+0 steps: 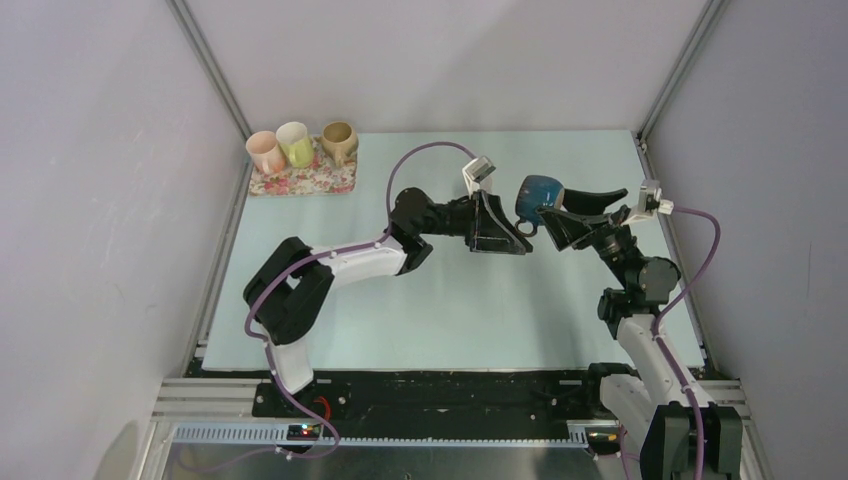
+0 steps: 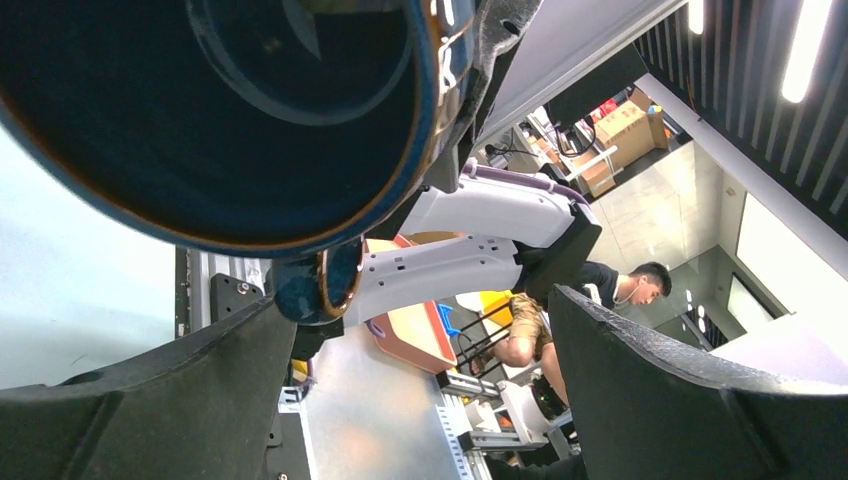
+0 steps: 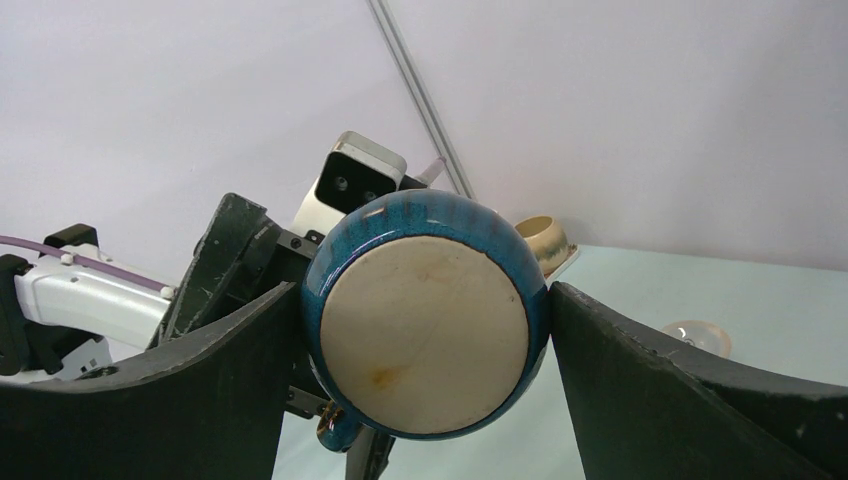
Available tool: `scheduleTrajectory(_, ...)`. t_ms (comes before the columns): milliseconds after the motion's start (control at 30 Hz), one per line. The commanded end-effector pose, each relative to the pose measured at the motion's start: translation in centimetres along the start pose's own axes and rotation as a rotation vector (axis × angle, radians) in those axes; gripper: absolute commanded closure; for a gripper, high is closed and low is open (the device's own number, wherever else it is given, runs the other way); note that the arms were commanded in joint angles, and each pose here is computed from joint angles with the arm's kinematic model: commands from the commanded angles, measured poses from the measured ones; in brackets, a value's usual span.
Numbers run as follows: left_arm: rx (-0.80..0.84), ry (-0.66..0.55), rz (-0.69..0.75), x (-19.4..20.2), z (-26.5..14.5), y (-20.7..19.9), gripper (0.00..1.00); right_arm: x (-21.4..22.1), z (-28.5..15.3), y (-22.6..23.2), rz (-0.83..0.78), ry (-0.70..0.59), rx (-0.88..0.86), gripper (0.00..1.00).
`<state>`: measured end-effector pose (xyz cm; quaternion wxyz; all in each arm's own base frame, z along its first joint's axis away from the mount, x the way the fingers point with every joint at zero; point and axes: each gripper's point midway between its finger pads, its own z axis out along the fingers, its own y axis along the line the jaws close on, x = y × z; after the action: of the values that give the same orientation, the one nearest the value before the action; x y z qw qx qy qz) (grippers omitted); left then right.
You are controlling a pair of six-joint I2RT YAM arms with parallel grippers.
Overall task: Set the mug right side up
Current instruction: Turn over the cup at the center of the board.
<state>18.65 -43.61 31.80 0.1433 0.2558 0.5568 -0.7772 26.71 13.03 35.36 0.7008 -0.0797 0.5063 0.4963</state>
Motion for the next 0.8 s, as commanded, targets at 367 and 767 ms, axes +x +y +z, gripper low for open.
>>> scheduleTrajectory(367,0.076,0.015,0.058,-0.9,1.3,-2.8,0.02,-0.2,1.0,1.5,-0.043,-0.025,-0.064,1.0)
scheduleTrajectory(767,0.107,0.028,0.087,-1.0,1.1,-4.5,0.15,0.5,0.8,1.8,-0.058,0.008,-0.083,1.0)
